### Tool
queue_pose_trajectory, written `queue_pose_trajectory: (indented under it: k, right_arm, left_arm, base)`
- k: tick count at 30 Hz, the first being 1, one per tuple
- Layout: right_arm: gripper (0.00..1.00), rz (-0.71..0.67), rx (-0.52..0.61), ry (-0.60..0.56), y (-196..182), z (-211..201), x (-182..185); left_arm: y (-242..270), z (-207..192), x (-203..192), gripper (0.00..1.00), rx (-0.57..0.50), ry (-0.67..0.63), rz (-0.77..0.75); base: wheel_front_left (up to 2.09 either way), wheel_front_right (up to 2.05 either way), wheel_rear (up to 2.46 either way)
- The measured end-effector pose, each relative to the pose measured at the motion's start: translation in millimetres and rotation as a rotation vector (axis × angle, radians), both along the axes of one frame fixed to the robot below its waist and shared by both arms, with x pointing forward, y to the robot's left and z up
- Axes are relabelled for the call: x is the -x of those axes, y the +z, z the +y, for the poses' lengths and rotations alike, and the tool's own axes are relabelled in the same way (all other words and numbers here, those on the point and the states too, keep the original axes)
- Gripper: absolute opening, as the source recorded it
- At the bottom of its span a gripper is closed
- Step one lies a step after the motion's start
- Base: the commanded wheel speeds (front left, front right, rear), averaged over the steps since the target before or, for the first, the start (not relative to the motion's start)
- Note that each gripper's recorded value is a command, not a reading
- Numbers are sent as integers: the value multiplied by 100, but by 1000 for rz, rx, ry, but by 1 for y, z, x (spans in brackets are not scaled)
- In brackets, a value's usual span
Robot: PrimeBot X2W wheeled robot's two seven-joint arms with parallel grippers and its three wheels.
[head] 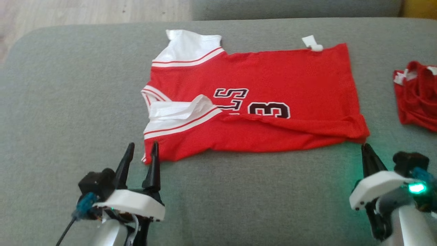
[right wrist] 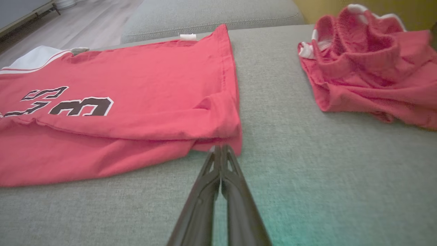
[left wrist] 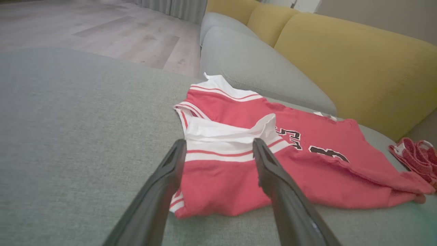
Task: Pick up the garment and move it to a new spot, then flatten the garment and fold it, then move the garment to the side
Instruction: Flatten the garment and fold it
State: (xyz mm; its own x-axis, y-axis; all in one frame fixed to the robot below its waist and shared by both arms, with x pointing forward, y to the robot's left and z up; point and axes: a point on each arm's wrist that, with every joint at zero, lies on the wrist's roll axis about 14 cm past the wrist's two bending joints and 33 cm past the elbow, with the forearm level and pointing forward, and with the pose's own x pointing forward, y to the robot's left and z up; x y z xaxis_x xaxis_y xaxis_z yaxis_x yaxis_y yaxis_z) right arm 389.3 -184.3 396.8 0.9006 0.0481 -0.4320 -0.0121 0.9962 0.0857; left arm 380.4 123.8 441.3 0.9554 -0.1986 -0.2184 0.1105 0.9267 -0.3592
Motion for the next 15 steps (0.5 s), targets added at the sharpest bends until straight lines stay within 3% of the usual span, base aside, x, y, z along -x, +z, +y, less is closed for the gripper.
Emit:
queue_pose_trajectory:
  k: [9,15]
  right_arm:
    - [0,85,14,38,-25,15,-22]
    - [0,9,17,54,-11,25,-57]
  left_arm:
    - [25,29,1,100,-2,105,-74]
    - [25,44,10,100,-15,153,-68]
  base:
    - [0,0,0]
    - [0,0,0]
